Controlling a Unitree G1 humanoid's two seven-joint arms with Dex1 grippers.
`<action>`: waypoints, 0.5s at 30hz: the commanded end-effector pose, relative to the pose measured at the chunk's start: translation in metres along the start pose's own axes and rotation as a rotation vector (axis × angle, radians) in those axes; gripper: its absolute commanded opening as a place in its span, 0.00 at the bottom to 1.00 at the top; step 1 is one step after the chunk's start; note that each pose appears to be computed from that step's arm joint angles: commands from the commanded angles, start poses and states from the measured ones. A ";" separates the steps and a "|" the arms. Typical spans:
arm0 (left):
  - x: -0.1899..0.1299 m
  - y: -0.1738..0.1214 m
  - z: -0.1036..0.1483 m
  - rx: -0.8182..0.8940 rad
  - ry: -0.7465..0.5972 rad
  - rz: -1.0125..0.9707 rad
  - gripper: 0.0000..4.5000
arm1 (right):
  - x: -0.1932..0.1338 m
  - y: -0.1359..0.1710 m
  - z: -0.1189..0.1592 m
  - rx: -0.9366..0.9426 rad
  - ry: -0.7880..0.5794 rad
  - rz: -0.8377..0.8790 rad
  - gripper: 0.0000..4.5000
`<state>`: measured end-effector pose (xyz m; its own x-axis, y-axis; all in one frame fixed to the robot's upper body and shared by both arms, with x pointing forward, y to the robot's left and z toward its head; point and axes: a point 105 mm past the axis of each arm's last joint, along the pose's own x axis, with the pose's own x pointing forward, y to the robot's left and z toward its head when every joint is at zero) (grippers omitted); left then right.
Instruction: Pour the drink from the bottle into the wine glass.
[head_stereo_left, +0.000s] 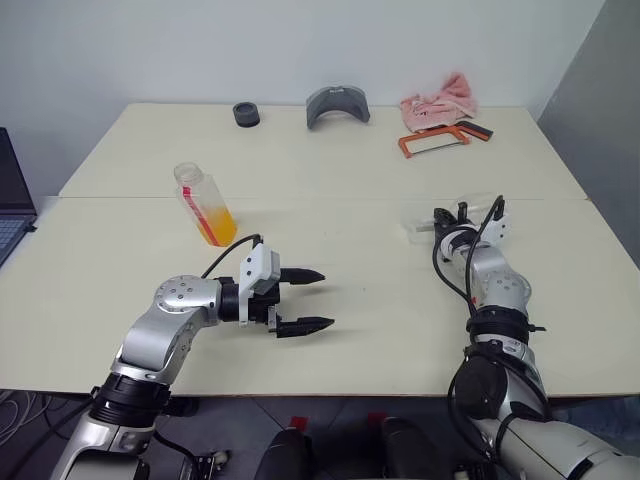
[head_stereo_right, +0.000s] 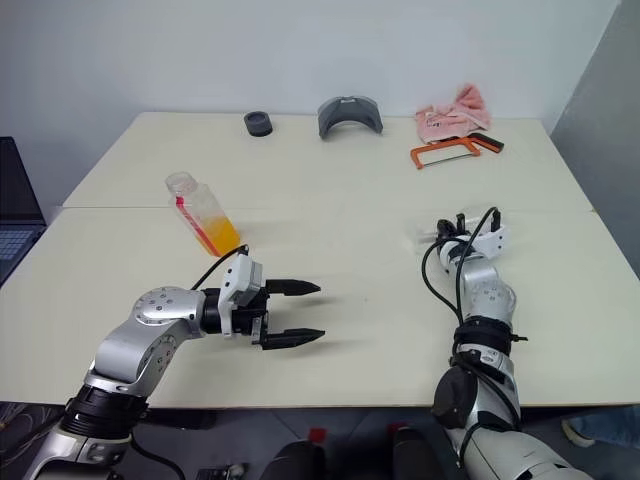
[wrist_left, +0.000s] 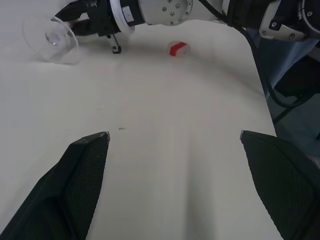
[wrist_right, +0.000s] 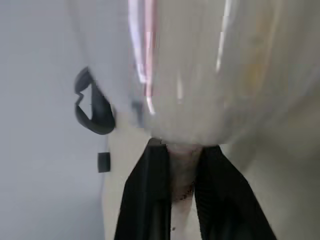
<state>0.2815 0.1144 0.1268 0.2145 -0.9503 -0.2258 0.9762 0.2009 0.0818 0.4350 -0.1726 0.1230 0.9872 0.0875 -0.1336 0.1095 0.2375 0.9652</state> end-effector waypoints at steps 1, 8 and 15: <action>-0.001 0.003 0.010 0.031 -0.023 0.019 1.00 | -0.004 0.019 0.004 -0.038 -0.004 0.063 0.05; -0.018 0.041 0.023 0.003 -0.119 0.281 1.00 | -0.014 0.053 -0.003 -0.727 -0.068 0.235 0.05; -0.025 0.053 0.035 0.051 -0.165 0.367 1.00 | -0.013 0.014 -0.041 -1.148 -0.022 0.288 0.05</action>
<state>0.3250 0.1357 0.1563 0.5172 -0.8542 -0.0527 0.8517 0.5077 0.1301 0.4219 -0.1381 0.1413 0.9682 0.2339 0.0885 -0.2489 0.9360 0.2488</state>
